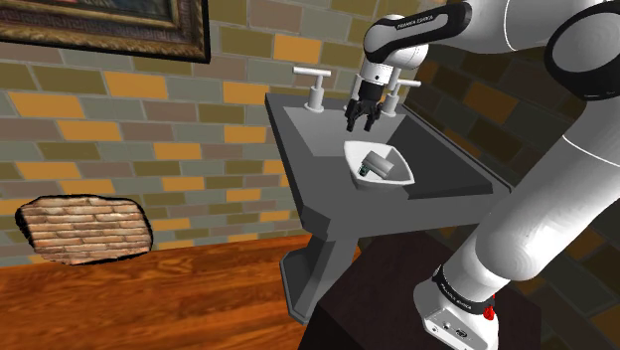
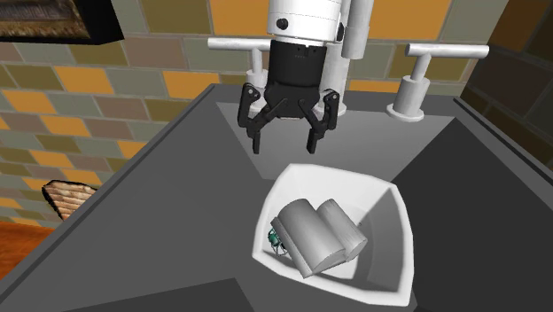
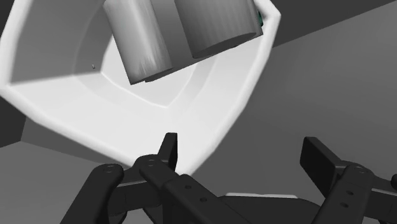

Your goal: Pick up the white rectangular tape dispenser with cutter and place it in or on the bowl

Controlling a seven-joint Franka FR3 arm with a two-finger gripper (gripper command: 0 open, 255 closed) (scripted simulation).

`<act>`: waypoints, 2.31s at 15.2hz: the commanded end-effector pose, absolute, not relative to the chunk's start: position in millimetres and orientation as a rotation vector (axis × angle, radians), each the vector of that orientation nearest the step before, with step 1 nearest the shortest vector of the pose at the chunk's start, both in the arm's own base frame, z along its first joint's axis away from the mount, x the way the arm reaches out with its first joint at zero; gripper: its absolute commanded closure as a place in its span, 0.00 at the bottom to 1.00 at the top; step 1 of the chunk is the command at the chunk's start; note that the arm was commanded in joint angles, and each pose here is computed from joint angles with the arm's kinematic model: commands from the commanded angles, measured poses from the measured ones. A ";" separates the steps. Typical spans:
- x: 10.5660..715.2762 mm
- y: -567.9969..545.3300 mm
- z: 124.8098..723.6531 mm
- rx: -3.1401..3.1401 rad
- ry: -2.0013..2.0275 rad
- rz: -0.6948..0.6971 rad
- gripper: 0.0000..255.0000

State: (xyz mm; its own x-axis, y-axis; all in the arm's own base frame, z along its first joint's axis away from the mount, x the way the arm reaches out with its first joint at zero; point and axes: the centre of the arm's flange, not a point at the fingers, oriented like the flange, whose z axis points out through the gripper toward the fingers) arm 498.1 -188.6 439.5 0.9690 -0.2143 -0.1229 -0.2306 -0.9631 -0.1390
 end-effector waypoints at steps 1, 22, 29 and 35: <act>496.9 -192.6 436.6 -2.962 0.350 0.169 1.00; 327.1 -81.0 396.1 -3.472 0.001 -0.234 0.00; 316.9 -86.8 359.5 -3.511 -0.034 -0.275 0.00; 318.2 -89.9 351.9 -3.511 -0.034 -0.275 0.00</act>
State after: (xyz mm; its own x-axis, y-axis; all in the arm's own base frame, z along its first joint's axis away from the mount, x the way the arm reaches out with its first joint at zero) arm 318.2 -89.8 352.1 0.9881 0.0477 0.1465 -0.0103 -0.9283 0.3717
